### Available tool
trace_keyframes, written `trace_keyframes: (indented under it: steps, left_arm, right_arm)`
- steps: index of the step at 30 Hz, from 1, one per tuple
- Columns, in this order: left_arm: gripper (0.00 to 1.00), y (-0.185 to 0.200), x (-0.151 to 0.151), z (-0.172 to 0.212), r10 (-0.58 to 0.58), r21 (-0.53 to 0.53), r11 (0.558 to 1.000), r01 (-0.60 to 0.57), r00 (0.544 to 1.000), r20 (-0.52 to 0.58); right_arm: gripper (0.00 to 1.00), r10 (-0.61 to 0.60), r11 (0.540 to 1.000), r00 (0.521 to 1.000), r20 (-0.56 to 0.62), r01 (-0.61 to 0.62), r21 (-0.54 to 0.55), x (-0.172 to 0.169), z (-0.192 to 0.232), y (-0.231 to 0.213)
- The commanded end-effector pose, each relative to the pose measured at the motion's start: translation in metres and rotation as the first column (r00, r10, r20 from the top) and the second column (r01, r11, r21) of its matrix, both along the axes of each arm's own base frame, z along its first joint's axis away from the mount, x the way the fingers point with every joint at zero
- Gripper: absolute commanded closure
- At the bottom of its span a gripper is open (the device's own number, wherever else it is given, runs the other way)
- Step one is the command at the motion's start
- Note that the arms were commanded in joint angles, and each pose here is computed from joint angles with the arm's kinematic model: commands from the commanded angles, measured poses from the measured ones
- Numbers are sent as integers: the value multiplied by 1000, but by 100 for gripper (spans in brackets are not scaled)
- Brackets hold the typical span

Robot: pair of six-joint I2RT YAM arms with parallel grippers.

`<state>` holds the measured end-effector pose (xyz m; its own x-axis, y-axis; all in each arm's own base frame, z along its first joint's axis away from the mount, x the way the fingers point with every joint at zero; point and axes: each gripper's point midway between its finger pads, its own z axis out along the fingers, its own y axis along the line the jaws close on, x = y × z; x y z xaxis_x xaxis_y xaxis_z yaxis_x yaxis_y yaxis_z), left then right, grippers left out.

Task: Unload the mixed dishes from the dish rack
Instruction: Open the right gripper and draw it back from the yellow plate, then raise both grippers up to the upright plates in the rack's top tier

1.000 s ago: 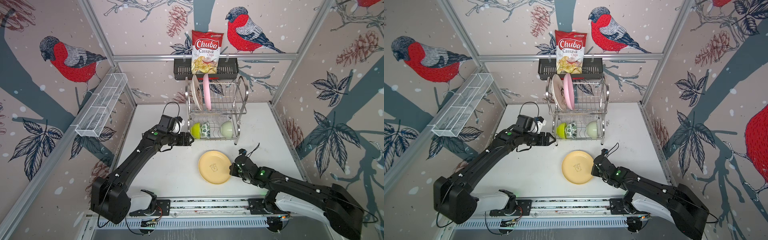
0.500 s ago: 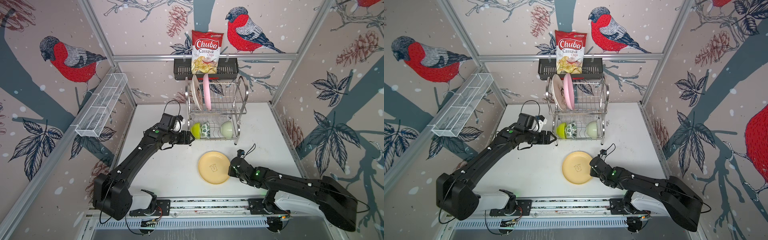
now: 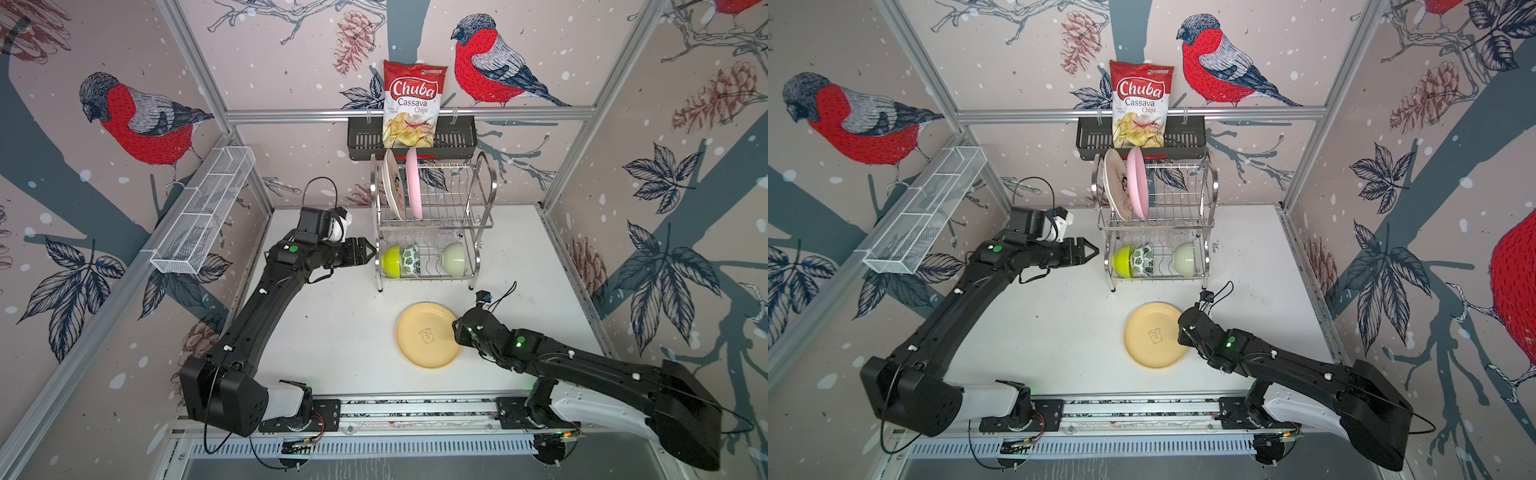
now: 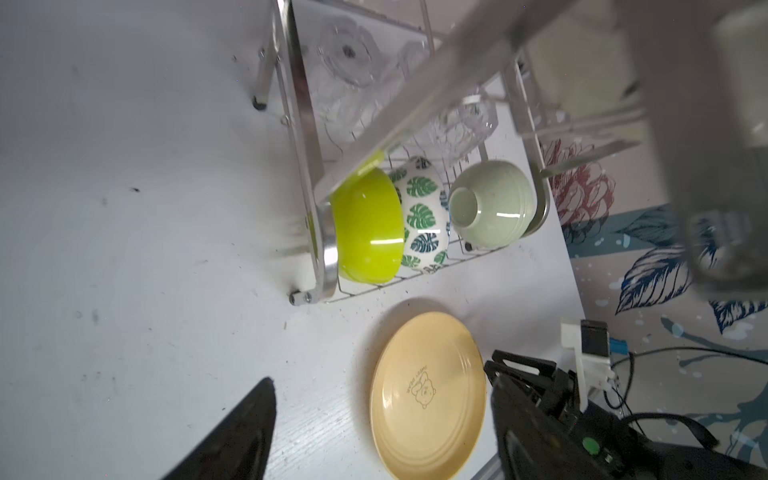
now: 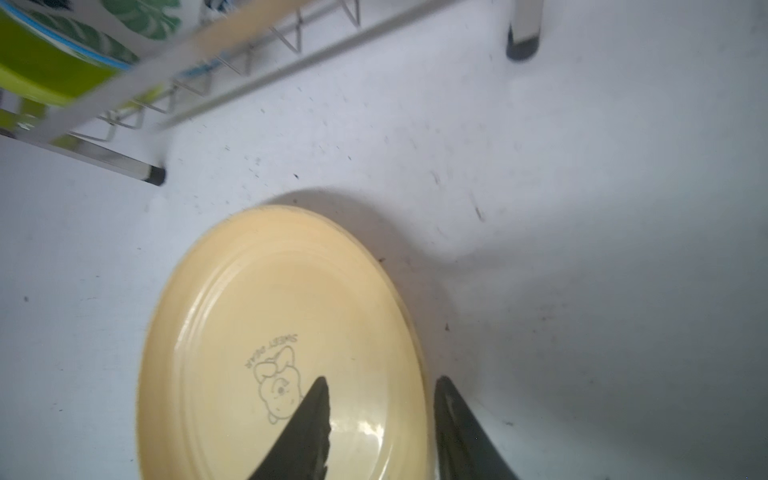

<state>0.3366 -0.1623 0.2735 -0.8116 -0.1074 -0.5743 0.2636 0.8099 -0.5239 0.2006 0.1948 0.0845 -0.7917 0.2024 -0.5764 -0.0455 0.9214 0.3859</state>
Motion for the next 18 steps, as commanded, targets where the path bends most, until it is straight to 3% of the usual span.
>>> trace_keyframes:
  steps: [1,9,18]
  left_arm:
    - [20,5,4,19,20,-3,1000,-20,999,39]
    - [20,11,13,64,77,-25,997,-74,986,149]
    - [15,33,10,137,171,-32,985,-171,915,365]
  right_arm:
    - [50,-8,997,998,61,13,-75,4,27,-17]
    - [36,-29,1000,958,286,29,4,13,143,-34]
    - [35,-24,1000,821,570,24,7,27,292,-45]
